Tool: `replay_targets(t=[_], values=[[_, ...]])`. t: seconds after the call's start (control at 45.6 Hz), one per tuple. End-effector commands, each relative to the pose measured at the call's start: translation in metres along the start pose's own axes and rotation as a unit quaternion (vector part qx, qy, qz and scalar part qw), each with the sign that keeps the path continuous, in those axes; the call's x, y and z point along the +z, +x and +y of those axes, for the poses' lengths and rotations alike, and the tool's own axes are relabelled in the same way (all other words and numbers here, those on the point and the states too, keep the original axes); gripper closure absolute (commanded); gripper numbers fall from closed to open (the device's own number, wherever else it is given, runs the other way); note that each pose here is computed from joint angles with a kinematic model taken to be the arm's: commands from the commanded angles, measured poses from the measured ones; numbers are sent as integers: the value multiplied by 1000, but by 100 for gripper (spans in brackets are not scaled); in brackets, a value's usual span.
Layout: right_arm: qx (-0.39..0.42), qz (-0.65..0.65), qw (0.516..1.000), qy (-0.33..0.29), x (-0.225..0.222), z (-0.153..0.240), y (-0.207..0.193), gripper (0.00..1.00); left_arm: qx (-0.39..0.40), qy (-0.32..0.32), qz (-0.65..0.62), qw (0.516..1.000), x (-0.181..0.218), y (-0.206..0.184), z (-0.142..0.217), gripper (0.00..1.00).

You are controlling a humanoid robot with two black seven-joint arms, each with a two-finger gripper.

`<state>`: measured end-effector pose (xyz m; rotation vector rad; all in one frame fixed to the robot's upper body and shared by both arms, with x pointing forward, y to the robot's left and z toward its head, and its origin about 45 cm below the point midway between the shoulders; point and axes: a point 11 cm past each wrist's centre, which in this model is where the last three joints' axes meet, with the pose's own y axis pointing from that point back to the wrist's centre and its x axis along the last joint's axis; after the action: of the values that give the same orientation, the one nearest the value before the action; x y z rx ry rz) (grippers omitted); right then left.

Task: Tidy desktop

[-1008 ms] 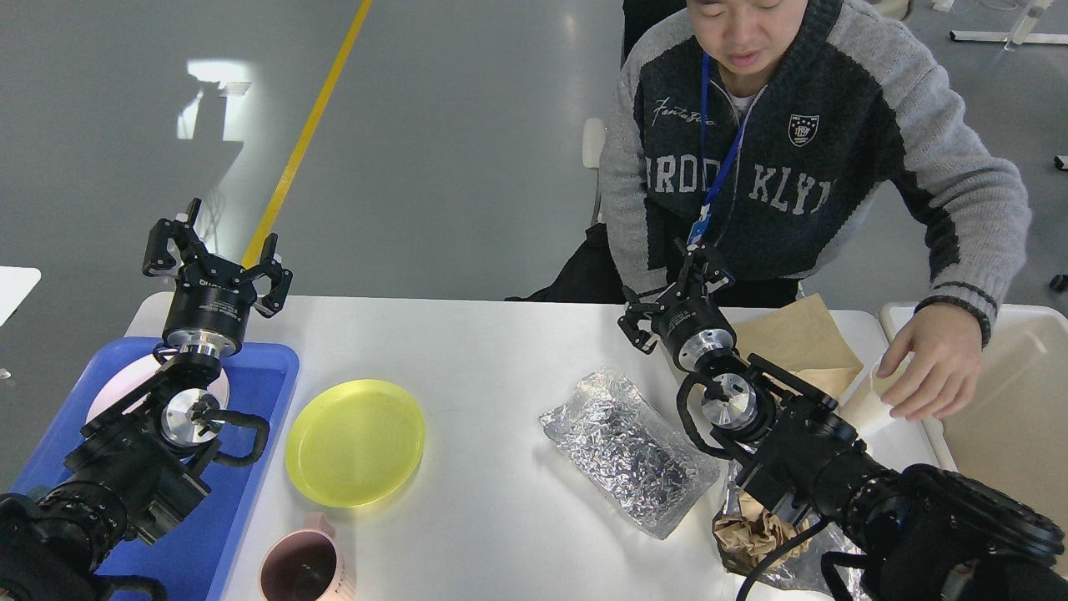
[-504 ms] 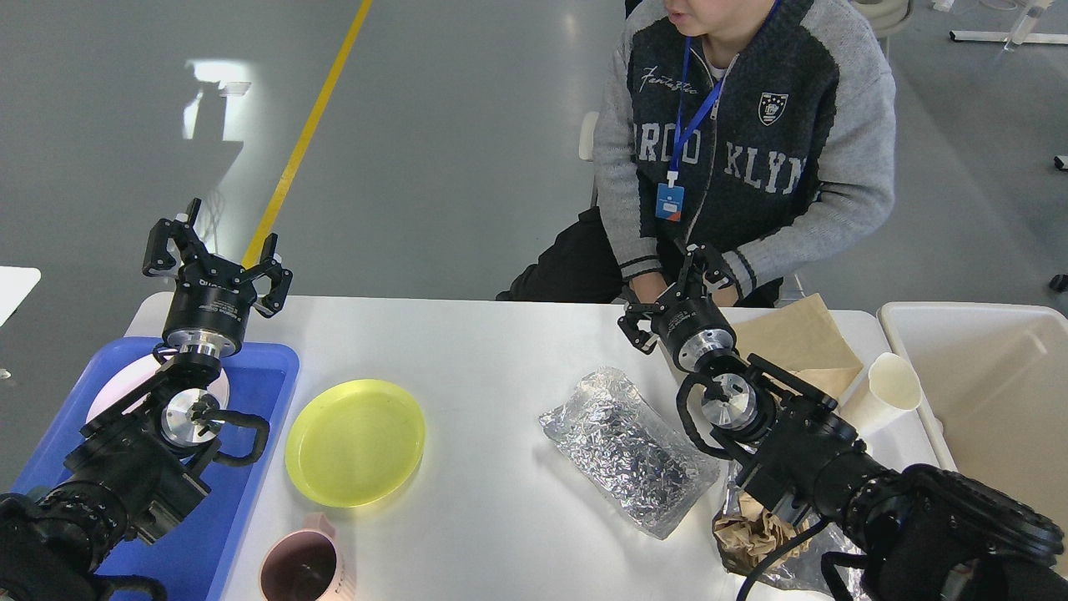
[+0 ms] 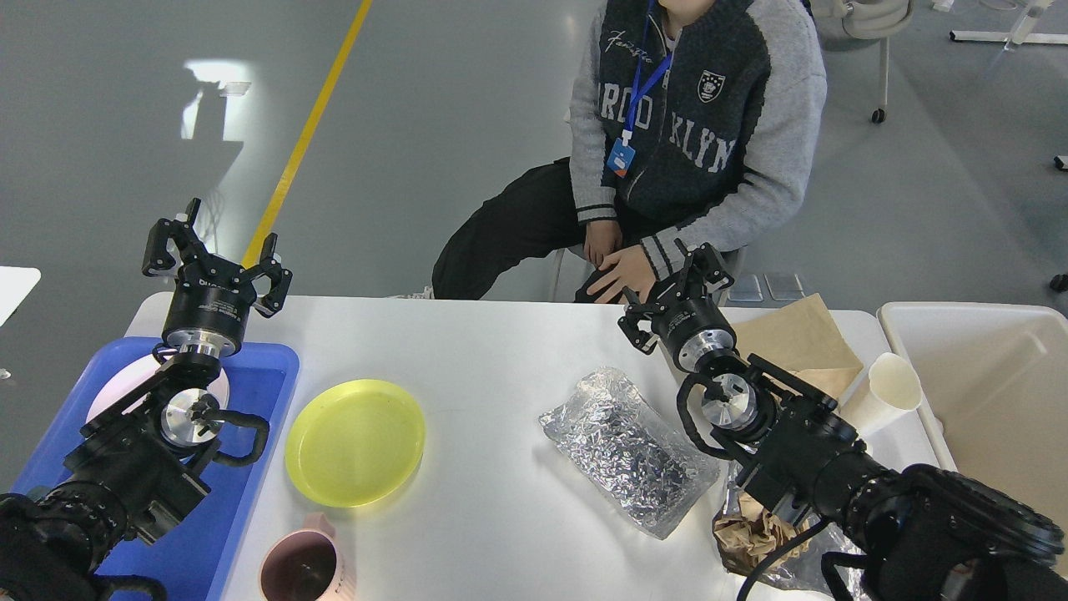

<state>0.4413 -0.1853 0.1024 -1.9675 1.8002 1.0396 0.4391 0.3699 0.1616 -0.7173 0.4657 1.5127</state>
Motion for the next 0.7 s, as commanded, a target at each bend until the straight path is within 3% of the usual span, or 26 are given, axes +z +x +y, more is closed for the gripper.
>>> replay_targets(t=[0.0,0.679], values=[[0,0,1000,0,0,0,0,0,0,-1,1,1000,0,0,0,3],[1,0,1000,1,-1,0,1,0,0,-1,1,1000,0,0,0,3]])
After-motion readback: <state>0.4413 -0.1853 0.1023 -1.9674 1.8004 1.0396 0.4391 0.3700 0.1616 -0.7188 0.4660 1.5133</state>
